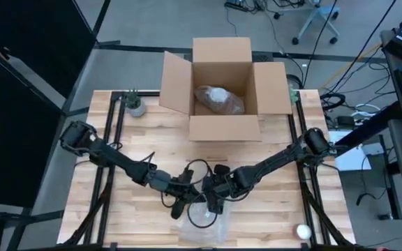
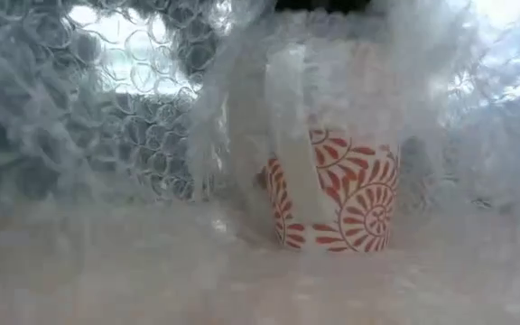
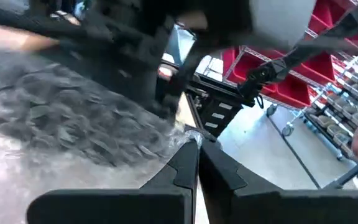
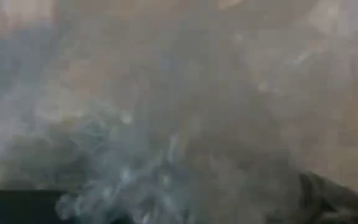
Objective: Wrap mug
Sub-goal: Wrap the orange patterned mug with the transparent bubble wrap
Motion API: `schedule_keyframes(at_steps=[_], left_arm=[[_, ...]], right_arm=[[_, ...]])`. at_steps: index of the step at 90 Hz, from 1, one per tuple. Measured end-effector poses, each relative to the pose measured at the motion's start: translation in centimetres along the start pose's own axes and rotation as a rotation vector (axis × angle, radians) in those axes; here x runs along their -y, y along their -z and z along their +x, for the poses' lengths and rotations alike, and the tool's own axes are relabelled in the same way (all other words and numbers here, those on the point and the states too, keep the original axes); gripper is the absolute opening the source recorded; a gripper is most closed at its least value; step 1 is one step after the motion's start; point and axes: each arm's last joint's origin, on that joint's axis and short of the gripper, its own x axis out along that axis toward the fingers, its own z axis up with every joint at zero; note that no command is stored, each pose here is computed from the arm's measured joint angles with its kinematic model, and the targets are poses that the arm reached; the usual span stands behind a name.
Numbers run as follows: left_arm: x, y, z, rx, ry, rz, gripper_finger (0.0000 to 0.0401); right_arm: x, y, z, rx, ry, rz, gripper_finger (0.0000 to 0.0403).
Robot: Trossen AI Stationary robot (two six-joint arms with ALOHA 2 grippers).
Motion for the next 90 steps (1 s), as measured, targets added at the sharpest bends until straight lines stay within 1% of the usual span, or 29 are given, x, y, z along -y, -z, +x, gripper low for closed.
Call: schedule_keyframes(at_steps=[25,39,51,65,78,90], left_arm=[[0.1,-0.3,0.2,0.009,0.003,0.047,0.0000],[0.0,-0.3,0.3,0.011,-0.005,0.053,0.0000],[-0.8,0.2,0.7,-0.006,-0.032,0.051,0.0000],[-2.2,1.6,1.6,-0.044,-0.074,0.031,0.0000],[-3.2,2.5,2.1,-0.066,-0.103,0.002,0.0000],[-3.6,2.8,2.3,-0.069,-0.112,-0.017,0.0000]], right_arm=[[-0.5,-2.1,-3.8,-0.054,0.020,-0.030,0.0192],[-0.6,-2.9,-5.0,-0.040,0.030,-0.030,0.0192],[-0.4,-3.0,-4.9,-0.039,0.041,-0.026,0.0192],[-0.2,-3.0,-5.2,-0.057,0.048,-0.026,0.0192],[-0.1,-3.4,-6.9,-0.103,0.073,-0.033,0.0192],[-0.4,-3.7,-9.2,-0.129,0.085,-0.043,0.0192]])
